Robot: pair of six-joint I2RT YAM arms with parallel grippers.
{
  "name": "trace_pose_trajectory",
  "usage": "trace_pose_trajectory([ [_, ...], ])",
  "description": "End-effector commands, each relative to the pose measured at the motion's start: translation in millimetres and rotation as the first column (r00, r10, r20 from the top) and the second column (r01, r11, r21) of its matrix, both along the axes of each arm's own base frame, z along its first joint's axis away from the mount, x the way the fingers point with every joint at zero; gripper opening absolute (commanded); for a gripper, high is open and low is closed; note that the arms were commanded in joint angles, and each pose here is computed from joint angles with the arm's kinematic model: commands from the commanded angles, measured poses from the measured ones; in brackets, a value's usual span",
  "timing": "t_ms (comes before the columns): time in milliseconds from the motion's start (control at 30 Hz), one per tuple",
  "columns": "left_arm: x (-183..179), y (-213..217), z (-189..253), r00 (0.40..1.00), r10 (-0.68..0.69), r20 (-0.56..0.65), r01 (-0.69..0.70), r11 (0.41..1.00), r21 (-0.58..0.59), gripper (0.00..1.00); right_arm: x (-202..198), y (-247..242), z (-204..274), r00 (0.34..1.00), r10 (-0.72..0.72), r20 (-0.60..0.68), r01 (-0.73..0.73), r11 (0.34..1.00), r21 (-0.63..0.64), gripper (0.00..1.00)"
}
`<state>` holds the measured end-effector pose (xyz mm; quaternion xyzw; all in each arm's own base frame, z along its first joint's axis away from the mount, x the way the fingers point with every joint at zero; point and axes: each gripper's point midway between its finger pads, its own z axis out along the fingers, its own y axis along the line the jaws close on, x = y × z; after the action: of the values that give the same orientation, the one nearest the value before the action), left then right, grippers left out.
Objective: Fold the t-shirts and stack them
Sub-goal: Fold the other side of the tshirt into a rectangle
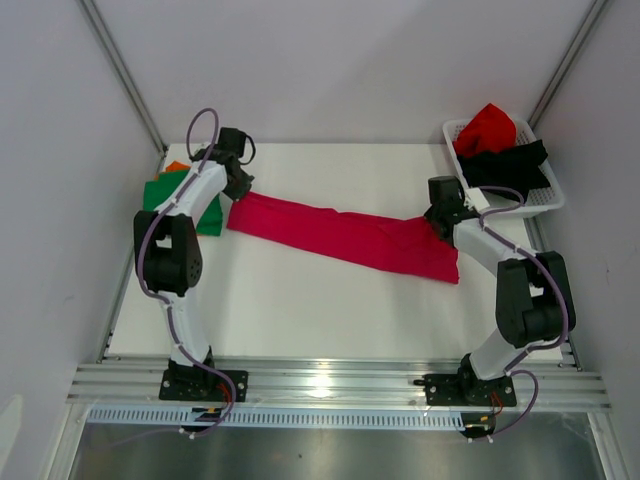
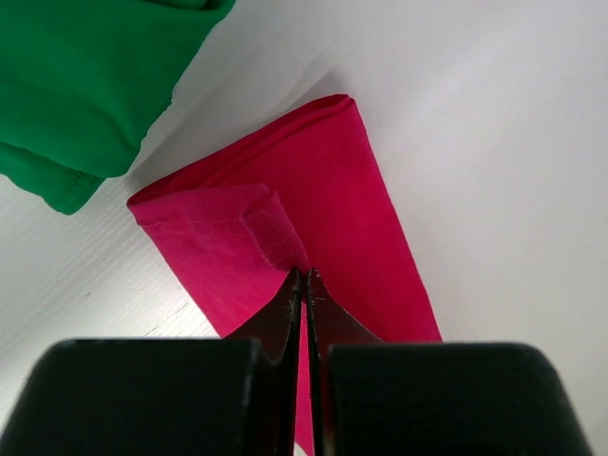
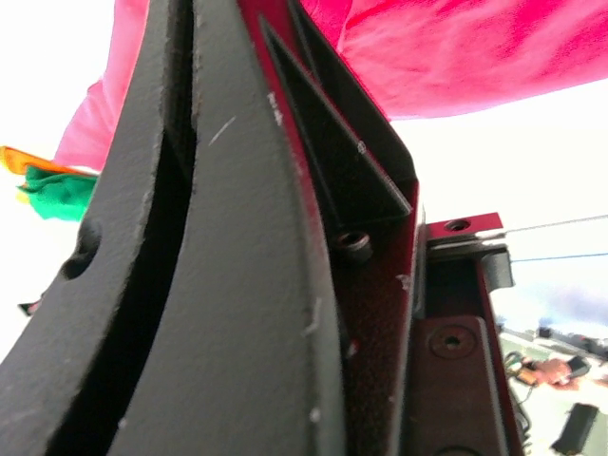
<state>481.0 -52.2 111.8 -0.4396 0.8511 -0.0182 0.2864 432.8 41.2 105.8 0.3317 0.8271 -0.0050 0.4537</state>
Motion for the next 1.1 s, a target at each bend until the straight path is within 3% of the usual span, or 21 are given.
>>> trace_pose_trajectory([
  [0, 11, 6, 14, 0.999, -0.017, 0.035, 0.017, 1.000, 0.010, 0.01, 16, -5, 16, 0.997, -0.043, 0.061, 0.042, 0.999, 0.026, 0.00],
  [733, 24, 2, 6, 0.995, -0.091, 0.030, 0.091, 0.996, 0.016, 0.01, 14, -18, -8, 0.993, -0.115, -0.009, 0.115, 0.993, 0.029, 0.00],
  [767, 26, 0, 3, 0.992, -0.118, 0.032, 0.118, 0.993, 0.015, 0.05, 15, -17, -7, 0.994, -0.110, -0.006, 0.111, 0.993, 0.034, 0.01],
  [867, 41, -15, 6, 0.966, -0.236, 0.105, 0.238, 0.971, -0.001, 0.11, 17, -15, -7, 0.996, -0.091, 0.000, 0.091, 0.995, 0.036, 0.19],
  [1067, 50, -37, -1, 0.919, -0.355, 0.172, 0.367, 0.929, -0.045, 0.16, 15, -18, -7, 0.995, -0.095, -0.010, 0.095, 0.995, 0.007, 0.21],
])
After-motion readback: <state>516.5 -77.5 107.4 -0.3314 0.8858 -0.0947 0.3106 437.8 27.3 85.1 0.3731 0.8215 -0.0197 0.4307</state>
